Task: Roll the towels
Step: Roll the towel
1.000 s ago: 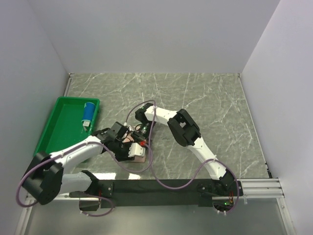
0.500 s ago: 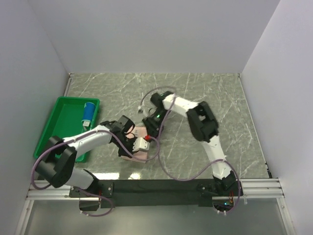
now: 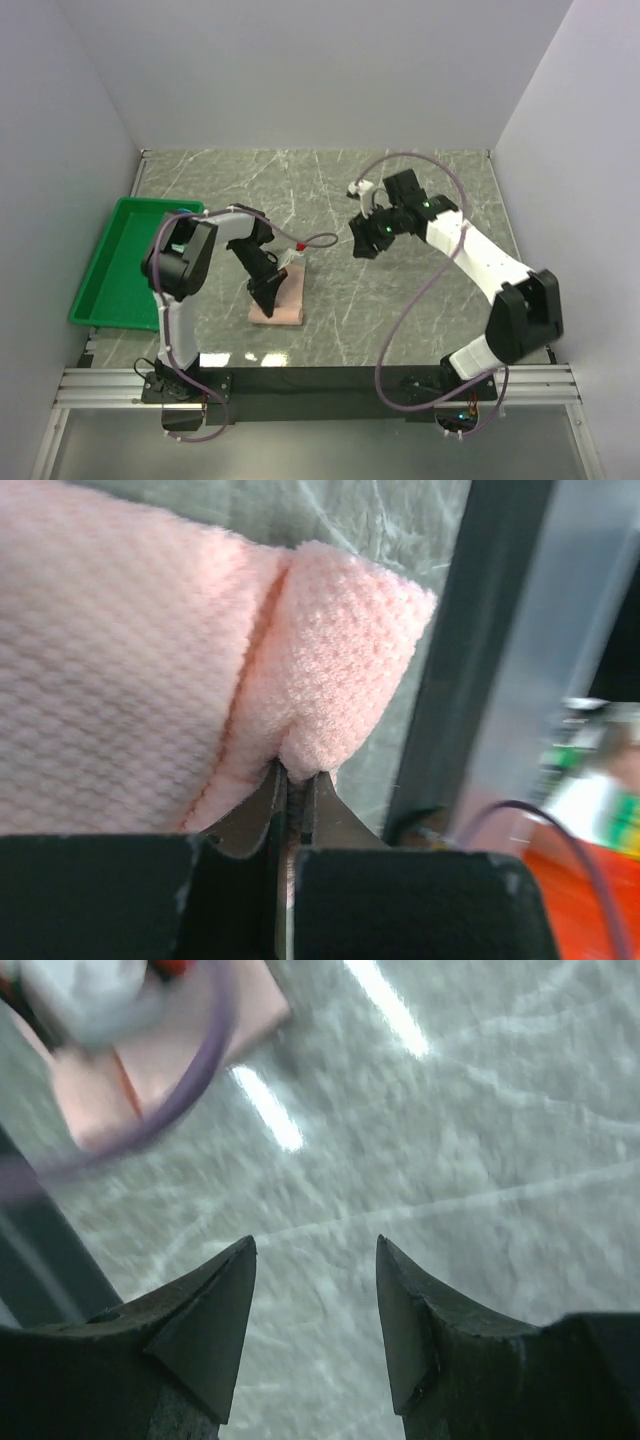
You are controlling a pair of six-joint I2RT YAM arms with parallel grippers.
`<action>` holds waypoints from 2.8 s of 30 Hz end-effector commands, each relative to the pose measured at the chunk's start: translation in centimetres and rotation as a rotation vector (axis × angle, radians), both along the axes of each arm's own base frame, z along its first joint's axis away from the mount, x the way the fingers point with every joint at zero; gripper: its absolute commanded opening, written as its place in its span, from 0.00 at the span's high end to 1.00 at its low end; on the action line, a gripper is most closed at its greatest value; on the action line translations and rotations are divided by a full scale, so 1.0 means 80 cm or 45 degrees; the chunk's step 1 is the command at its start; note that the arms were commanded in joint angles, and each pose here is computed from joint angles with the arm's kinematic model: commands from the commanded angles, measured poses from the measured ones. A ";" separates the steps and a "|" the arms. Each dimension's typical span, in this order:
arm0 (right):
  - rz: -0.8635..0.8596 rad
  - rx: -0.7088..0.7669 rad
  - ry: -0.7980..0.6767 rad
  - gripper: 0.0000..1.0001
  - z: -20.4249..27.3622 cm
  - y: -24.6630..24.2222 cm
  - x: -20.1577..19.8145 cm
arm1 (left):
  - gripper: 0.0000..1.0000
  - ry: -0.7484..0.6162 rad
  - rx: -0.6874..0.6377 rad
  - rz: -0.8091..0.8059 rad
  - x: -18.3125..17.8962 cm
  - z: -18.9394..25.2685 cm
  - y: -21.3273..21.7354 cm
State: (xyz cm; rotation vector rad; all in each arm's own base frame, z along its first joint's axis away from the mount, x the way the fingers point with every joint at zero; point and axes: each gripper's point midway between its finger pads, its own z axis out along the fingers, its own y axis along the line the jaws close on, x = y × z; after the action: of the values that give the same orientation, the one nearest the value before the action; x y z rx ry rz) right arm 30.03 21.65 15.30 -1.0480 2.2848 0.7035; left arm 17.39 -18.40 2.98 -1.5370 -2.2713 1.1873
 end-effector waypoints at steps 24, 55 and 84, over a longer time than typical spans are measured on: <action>0.650 -0.366 -0.639 0.43 -0.085 0.223 -0.128 | 0.95 0.157 0.150 0.110 0.071 -0.100 0.008; 0.843 -0.228 0.326 1.00 -0.169 0.168 -0.215 | 0.54 -0.252 -0.316 0.655 0.201 0.079 0.066; 0.549 -0.125 1.370 1.00 -0.234 0.186 -0.182 | 0.40 -1.253 -0.265 -0.166 -0.023 0.073 0.012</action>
State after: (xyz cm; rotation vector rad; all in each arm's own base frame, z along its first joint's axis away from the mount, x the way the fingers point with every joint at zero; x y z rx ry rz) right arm 14.82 38.86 2.24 -1.3913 2.8069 1.9291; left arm 13.72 -15.65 8.81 -2.6534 -2.4815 0.8362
